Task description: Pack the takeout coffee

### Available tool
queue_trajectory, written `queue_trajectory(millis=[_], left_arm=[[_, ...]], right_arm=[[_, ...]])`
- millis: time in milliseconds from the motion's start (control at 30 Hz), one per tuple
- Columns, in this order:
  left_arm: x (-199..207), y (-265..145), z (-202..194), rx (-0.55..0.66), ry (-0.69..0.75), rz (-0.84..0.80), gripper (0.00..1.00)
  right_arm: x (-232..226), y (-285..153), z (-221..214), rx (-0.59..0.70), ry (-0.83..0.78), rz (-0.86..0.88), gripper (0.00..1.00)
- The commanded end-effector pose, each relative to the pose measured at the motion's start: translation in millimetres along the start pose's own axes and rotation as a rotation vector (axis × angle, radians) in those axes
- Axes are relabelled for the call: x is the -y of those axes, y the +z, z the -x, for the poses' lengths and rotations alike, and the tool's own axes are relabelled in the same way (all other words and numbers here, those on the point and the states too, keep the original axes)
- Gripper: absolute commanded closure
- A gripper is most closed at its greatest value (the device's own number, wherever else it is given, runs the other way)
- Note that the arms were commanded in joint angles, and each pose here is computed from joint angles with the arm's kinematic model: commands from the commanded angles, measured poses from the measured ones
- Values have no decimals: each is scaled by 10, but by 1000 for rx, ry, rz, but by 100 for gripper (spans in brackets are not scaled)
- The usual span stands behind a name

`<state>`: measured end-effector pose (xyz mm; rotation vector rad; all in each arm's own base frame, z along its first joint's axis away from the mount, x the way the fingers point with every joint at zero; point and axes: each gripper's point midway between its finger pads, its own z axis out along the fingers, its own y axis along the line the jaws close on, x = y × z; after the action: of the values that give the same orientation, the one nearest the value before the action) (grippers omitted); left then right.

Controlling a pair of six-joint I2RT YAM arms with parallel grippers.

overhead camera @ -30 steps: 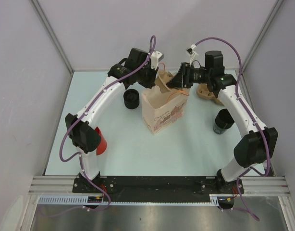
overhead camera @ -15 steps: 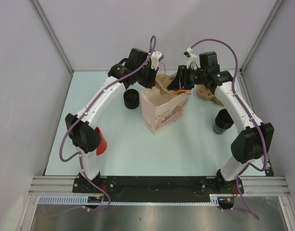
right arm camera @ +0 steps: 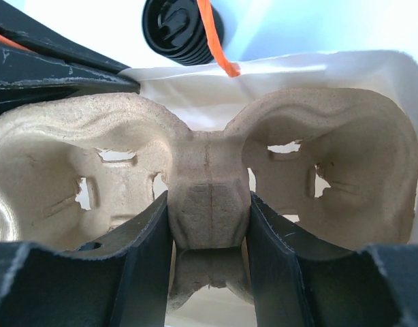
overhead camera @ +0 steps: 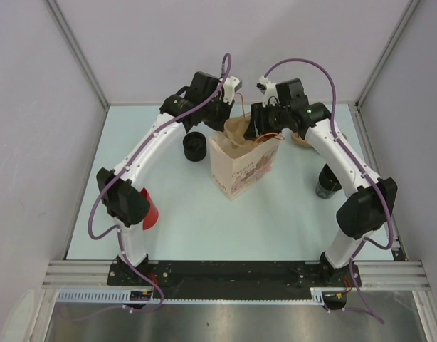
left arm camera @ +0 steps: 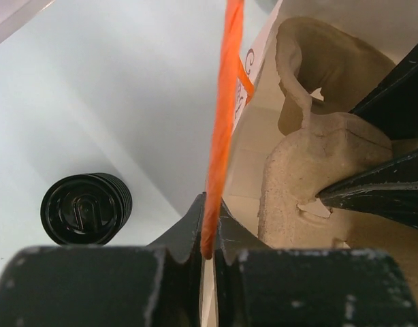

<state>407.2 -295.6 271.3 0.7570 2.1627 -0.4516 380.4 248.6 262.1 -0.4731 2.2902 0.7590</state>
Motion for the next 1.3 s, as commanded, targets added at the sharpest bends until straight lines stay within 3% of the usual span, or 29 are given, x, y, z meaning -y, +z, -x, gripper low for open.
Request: queue_trajectory(millis=[0,500,1267], left_arm=[[53,-272,277,90,-3,10,91],[-73,-259,276,88,-6,80,91],[-15,-258,280,87,-27,62,90]], right_arm=[[35,6,37,0,-75,-86,77],[25,-1,-100,-37,-143,-125,77],[184,344,-366,-221,-165,-223,77]])
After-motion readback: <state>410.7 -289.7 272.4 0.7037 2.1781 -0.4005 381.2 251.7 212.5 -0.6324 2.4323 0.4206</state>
